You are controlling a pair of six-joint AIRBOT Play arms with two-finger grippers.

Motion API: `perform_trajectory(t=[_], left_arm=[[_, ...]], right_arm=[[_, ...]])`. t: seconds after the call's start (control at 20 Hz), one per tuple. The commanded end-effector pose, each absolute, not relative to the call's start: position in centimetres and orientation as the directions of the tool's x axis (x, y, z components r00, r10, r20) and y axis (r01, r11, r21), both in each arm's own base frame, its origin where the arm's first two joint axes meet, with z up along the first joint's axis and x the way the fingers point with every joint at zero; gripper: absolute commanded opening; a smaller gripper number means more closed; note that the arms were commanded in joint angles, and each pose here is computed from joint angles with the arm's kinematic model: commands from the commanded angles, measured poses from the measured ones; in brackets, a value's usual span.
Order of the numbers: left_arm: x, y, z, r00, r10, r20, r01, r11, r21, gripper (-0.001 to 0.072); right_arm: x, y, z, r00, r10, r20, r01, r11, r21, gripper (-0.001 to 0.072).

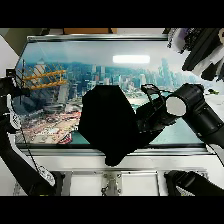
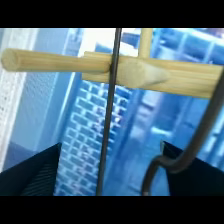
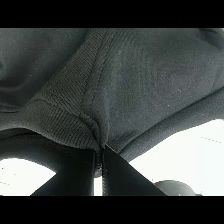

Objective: Fold the clothes and pants, and hang the long-sleeved shirts on hangers.

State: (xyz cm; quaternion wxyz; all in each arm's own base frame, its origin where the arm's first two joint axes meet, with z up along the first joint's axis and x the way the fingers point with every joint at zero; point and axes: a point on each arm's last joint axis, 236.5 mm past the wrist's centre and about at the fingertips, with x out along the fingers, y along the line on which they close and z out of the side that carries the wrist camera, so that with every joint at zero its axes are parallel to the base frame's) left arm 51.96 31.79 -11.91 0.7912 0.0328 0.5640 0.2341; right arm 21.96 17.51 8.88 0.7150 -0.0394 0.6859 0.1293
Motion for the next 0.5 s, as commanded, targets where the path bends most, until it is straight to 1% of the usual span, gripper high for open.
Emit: perform_trajectory(t=[0.0, 0.05, 0.2, 0.25, 0.3, 0.35, 0.45], left_arm=[[51.42, 31.72, -12.39, 0.231, 0.402, -0.886, -0.329, 0.889, 0.317, 0.0408], [51.43, 31.7, -12.39, 0.231, 0.402, -0.886, -0.329, 0.889, 0.317, 0.0373], [51.45, 31.73, -12.38, 0.232, 0.402, -0.886, -0.329, 0.889, 0.318, 0.037], [51.42, 31.72, -12.39, 0.231, 0.402, -0.886, -0.329, 0.889, 0.318, 0.028], [51.41, 31.72, -12.39, 0.23, 0.402, -0.886, -0.329, 0.889, 0.318, 0.0107], [51.4, 31.72, -12.4, 0.23, 0.402, -0.886, -0.329, 0.889, 0.318, 0.0062], [51.41, 31.74, -12.38, 0.23, 0.403, -0.886, -0.328, 0.889, 0.319, 0.0058]], right_arm=[[21.95, 17.51, 8.86, 0.025, 0.13, -0.991, -0.239, 0.963, 0.121, 0.0023], [21.95, 17.51, 8.86, 0.025, 0.13, -0.991, -0.239, 0.964, 0.121, 0.0023], [21.95, 17.51, 8.86, 0.025, 0.13, -0.991, -0.239, 0.964, 0.121, 0.0023], [21.95, 17.51, 8.86, 0.025, 0.13, -0.991, -0.239, 0.964, 0.121, 0.0023], [21.95, 17.51, 8.86, 0.025, 0.13, -0.991, -0.239, 0.963, 0.121, 0.0024], [21.95, 17.51, 8.86, 0.025, 0.13, -0.991, -0.239, 0.963, 0.121, 0.0023], [21.95, 17.51, 8.86, 0.025, 0.13, -0.991, -0.239, 0.963, 0.121, 0.0024]])
